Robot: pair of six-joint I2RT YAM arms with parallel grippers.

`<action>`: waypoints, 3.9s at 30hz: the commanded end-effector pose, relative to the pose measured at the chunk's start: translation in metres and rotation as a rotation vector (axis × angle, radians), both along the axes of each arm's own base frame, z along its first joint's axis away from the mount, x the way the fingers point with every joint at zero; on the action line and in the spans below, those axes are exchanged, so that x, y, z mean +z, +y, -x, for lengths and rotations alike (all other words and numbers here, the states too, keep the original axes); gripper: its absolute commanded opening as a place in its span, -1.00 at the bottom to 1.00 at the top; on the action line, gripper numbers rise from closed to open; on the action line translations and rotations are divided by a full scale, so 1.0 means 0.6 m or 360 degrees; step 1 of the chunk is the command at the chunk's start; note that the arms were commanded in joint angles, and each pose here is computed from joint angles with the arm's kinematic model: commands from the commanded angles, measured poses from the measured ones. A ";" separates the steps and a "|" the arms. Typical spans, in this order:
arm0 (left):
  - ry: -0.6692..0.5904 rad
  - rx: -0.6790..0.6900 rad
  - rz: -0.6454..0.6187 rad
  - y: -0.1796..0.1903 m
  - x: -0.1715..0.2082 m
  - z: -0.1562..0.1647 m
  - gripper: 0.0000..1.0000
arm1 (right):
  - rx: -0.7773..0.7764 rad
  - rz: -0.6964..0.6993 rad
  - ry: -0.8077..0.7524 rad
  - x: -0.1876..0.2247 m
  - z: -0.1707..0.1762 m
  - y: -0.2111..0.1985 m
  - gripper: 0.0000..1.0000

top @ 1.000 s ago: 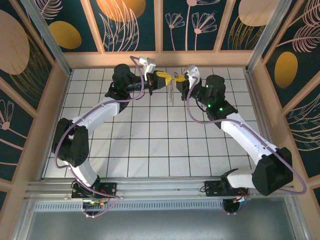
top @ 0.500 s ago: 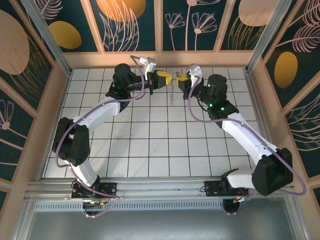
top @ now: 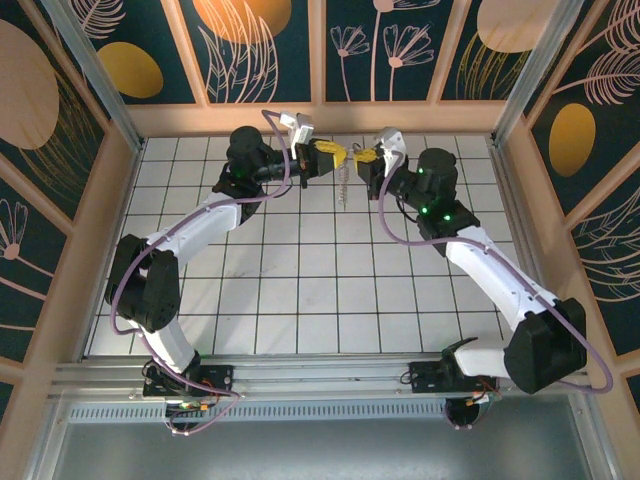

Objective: Put the keys on the keyring

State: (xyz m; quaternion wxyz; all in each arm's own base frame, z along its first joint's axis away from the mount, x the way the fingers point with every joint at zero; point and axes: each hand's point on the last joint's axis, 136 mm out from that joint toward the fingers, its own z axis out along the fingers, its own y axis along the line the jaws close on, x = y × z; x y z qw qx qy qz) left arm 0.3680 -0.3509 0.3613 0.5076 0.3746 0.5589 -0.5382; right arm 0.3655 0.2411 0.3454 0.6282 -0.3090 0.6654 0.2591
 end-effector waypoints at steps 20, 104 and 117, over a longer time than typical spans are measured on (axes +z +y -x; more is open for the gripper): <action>-0.0045 0.0005 0.0029 0.001 0.012 -0.002 -1.00 | -0.0221 -0.0006 -0.0035 0.036 -0.038 -0.033 -1.00; 0.0217 0.0925 0.0167 0.185 -0.022 -0.022 0.97 | -0.0235 0.0257 0.1030 -0.457 -0.048 0.049 -1.00; 0.0255 0.0891 0.0156 0.177 -0.029 -0.027 0.98 | -0.0009 0.0318 0.1196 -0.496 0.042 0.086 -0.71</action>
